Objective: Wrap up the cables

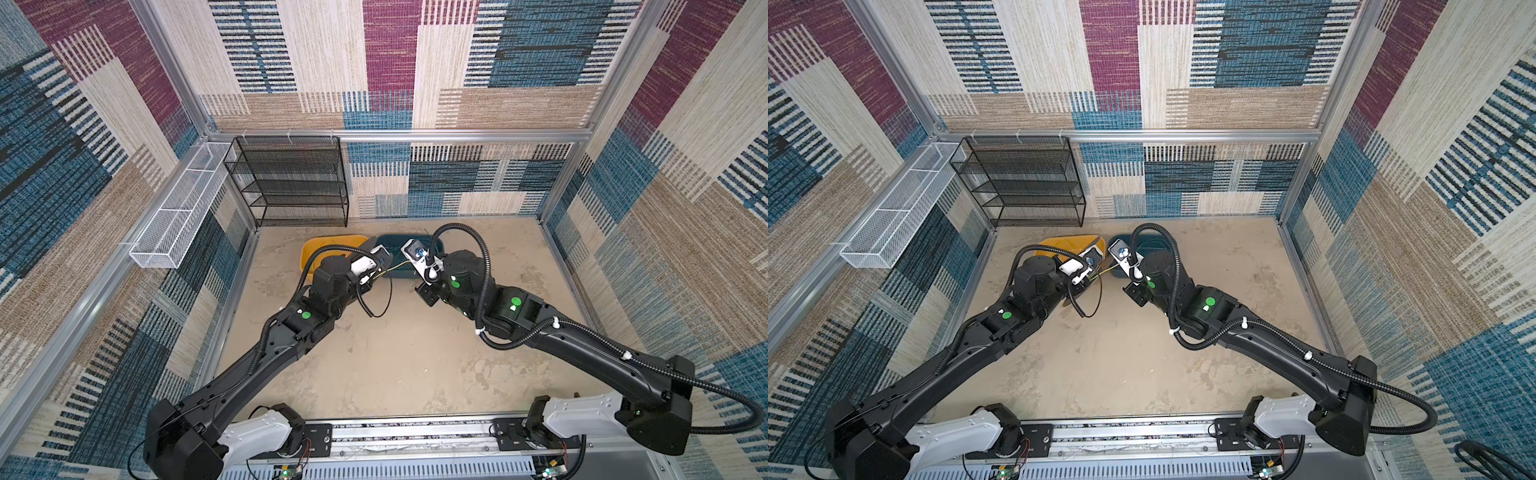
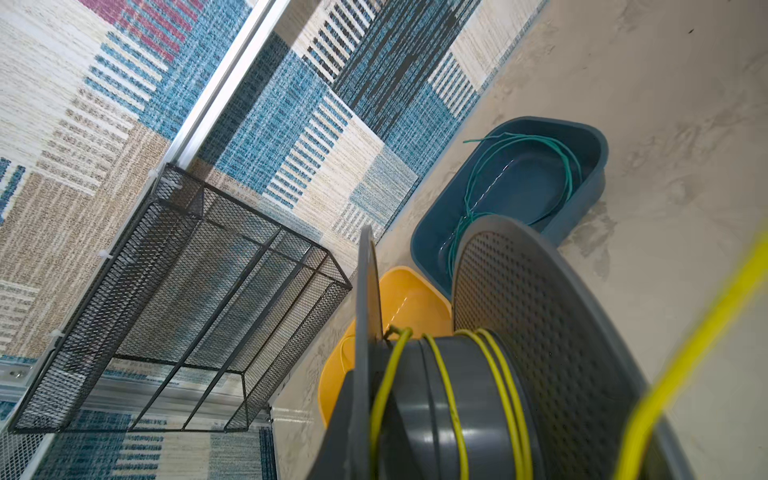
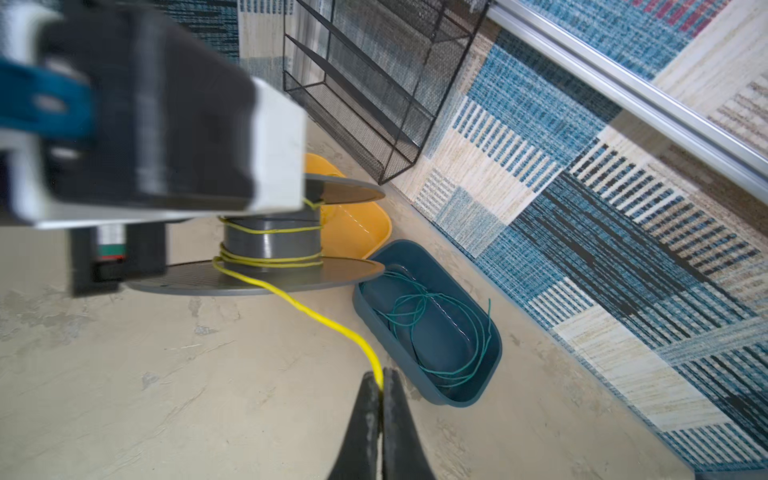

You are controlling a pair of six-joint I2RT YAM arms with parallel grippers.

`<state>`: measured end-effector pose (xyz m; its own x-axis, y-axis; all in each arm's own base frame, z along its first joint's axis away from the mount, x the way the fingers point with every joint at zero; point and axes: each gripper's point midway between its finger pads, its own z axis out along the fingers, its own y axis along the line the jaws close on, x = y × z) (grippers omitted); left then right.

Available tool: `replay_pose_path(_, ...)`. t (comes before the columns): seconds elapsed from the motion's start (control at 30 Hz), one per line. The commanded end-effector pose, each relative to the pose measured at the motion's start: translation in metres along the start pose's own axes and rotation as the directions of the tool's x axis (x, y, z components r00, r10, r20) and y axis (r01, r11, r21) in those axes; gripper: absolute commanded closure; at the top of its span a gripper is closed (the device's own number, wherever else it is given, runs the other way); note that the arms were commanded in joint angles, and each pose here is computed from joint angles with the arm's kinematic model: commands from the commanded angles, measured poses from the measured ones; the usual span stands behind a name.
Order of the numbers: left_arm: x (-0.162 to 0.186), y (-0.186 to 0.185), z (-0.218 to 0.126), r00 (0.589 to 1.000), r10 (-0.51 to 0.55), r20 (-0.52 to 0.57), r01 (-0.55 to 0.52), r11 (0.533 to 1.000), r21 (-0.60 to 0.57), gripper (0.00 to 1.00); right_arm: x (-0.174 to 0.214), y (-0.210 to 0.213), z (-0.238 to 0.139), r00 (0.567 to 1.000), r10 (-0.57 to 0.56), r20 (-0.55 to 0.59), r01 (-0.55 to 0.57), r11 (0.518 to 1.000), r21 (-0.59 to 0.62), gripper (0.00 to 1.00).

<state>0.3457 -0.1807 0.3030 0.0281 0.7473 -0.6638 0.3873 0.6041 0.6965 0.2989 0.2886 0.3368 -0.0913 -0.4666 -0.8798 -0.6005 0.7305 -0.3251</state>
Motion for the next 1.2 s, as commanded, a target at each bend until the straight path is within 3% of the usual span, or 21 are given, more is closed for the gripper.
replay_pose_path(0.0, 0.016, -0.004, -0.006, 0.996, 0.065, -0.066, -0.064, 0.998, 0.021, 1.0, -0.024, -0.039, 0.001, 0.991, 0.074, 0.115, -0.087, 0.99, 0.113, 1.0)
replay_pose_path(0.23, 0.018, -0.011, -0.02, 0.997, 0.06, -0.055, -0.057, 0.996, 0.062, 1.0, -0.015, -0.086, 0.021, 0.98, 0.144, 0.14, -0.164, 0.975, 0.148, 1.0)
replay_pose_path(0.37, 0.009, -0.012, -0.03, 1.0, -0.001, -0.018, 0.002, 0.995, 0.097, 1.0, -0.006, -0.105, 0.032, 0.973, 0.174, 0.148, -0.193, 0.973, 0.124, 1.0)
replay_pose_path(0.8, -0.027, -0.01, -0.053, 0.974, -0.209, 0.092, 0.185, 0.958, 0.218, 1.0, 0.05, -0.108, 0.064, 0.973, 0.207, 0.105, -0.216, 0.973, 0.084, 1.0)
replay_pose_path(0.97, -0.042, 0.004, -0.054, 0.93, -0.35, 0.109, 0.314, 0.915, 0.255, 1.0, 0.066, -0.105, 0.069, 0.975, 0.207, 0.086, -0.214, 0.973, 0.082, 1.0)
replay_pose_path(1.17, -0.05, 0.029, -0.052, 0.835, -0.54, 0.106, 0.485, 0.813, 0.323, 1.0, 0.085, -0.099, 0.075, 0.976, 0.212, 0.059, -0.215, 0.974, 0.063, 1.0)
